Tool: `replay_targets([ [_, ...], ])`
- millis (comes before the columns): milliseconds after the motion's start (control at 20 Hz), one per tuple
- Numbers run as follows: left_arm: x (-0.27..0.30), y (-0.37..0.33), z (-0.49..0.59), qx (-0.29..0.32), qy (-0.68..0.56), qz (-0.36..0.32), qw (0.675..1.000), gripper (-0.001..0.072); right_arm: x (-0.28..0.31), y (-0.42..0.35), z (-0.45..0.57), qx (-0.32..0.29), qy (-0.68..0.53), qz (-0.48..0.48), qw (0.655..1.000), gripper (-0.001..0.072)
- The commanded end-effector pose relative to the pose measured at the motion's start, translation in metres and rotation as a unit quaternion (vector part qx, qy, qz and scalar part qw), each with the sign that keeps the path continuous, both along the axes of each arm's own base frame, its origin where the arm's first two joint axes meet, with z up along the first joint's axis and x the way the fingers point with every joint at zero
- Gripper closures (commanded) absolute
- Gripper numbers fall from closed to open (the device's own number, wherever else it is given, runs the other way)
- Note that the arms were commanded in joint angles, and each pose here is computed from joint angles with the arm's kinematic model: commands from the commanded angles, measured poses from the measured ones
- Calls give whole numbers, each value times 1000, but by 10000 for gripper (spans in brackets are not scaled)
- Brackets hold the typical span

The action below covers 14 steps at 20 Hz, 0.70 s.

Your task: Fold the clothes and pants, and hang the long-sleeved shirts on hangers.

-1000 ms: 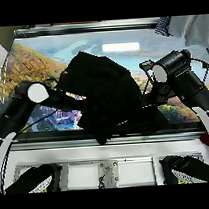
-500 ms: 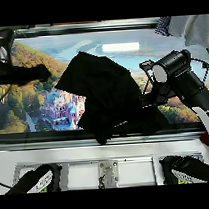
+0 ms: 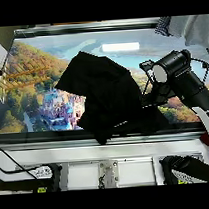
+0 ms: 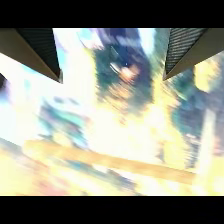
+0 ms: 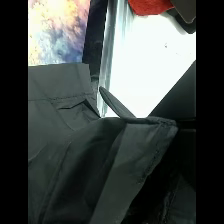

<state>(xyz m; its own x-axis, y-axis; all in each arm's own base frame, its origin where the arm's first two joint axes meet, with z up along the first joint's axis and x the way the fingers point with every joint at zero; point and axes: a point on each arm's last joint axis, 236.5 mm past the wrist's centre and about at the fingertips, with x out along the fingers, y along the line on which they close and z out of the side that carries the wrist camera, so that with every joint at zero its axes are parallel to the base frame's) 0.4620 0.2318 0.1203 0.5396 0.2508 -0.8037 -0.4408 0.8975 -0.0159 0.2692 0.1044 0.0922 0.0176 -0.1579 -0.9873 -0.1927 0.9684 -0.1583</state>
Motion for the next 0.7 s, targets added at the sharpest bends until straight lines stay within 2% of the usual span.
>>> replay_targets([
  [0, 25, 71, -51, 6, 5, 42, 999, 3, 0, 0, 0, 0, 1, 0, 1000, 700],
  [100, 35, 93, -86, 10, 26, 50, 998, 3, 0, 0, -1, 0, 1, 0, 1000, 700],
  [400, 53, 138, -157, 84, 79, 41, 992, 3, 0, 1, -2, -2, 4, 0, 1000, 700],
  [650, 65, 144, -189, 93, 75, 25, 992, 3, 0, 1, -2, -2, 4, 0, 1000, 700],
])
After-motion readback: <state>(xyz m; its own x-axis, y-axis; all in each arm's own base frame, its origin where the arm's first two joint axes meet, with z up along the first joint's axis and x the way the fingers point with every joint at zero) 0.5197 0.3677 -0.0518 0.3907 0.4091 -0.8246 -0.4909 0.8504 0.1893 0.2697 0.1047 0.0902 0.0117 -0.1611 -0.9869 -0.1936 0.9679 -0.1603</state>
